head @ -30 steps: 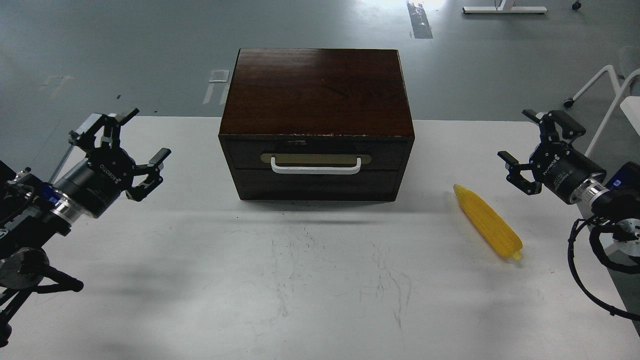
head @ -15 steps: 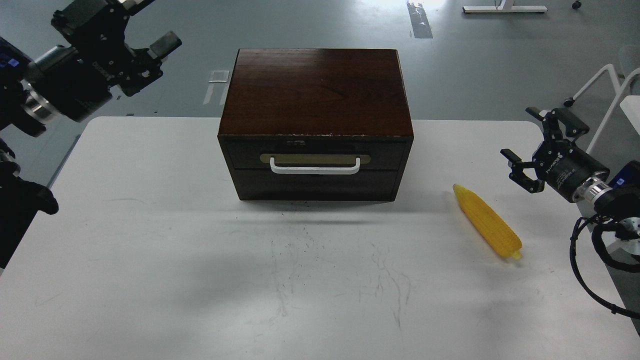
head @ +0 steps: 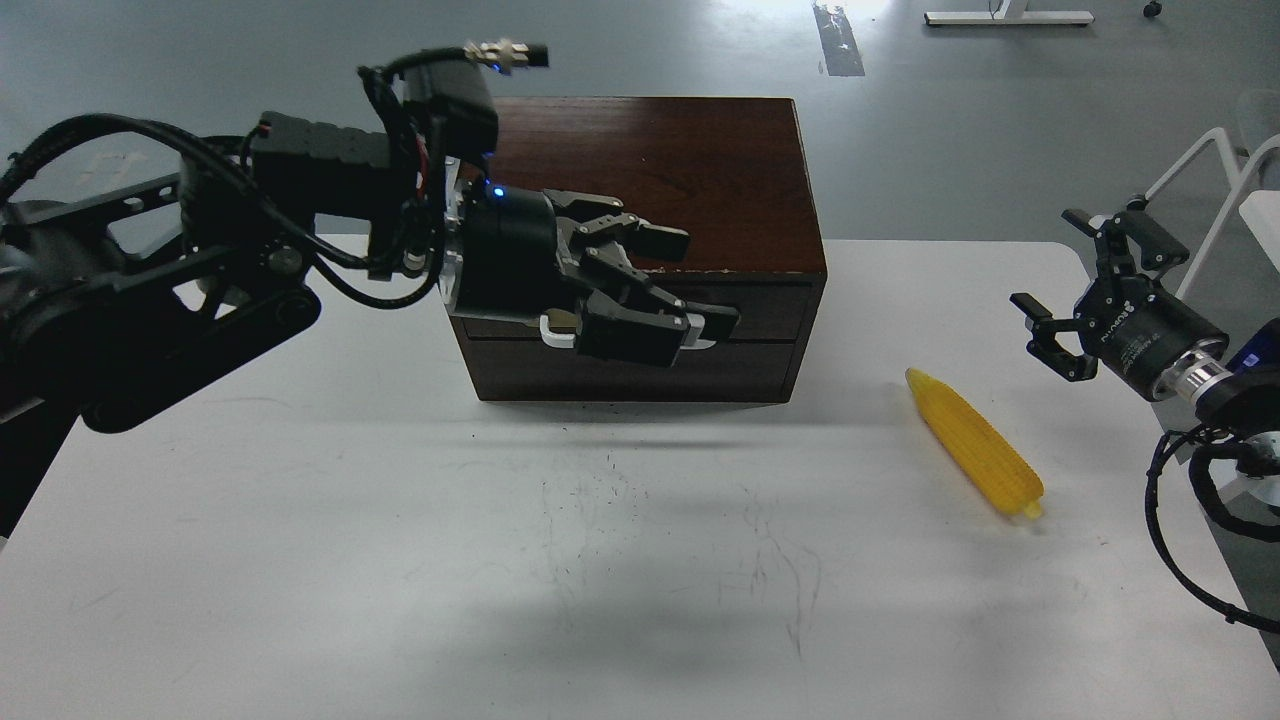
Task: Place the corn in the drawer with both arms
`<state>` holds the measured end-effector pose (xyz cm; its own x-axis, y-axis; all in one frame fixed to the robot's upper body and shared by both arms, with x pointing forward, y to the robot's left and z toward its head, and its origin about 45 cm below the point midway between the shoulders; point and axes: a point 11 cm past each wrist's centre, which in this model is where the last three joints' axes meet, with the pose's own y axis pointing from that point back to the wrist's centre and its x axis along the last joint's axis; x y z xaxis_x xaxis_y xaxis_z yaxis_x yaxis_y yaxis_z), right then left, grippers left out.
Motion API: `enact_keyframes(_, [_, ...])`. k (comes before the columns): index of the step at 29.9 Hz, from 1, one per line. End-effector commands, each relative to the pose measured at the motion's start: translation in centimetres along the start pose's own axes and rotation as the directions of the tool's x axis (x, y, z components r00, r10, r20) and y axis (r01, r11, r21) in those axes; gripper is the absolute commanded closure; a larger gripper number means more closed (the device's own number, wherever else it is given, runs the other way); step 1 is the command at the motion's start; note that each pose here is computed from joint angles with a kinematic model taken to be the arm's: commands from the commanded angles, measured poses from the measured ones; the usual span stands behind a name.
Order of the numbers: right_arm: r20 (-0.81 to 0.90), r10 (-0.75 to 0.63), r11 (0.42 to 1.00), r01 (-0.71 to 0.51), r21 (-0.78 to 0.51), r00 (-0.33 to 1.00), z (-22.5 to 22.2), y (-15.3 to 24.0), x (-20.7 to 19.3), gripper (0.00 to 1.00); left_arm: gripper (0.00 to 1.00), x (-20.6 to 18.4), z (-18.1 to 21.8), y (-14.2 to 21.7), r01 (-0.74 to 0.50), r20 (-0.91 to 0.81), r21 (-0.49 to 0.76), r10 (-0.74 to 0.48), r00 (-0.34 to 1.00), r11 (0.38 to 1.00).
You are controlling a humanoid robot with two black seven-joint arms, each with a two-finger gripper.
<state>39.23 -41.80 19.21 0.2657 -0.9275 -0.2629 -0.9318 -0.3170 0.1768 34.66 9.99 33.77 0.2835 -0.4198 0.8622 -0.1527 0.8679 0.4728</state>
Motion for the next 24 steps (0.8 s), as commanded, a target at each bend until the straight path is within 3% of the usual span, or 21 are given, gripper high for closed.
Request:
enact_keyframes(1, [0.001,0.0,1.0,0.0,0.003,1.0,-0.1,0.0,0.0,0.0,0.01,-2.5,-0.8,-1.5,0.156,0.09,0.051,-0.16,0.983,0.986])
enact_keyframes(9, [-0.001,0.002,1.0,-0.002,0.001,1.0,-0.1,0.0,0.1,0.0,0.01,-5.3,-2.5,-2.1,0.28,0.174,0.139,-0.302,0.937,0.95])
enact_keyframes(24, [0.0,0.007,1.0,-0.007,-0.005,1.0,0.2,0.2,0.2,0.0,0.01,-6.7,-3.7,-3.3,0.341,0.206,0.185,-0.375,0.904,0.922])
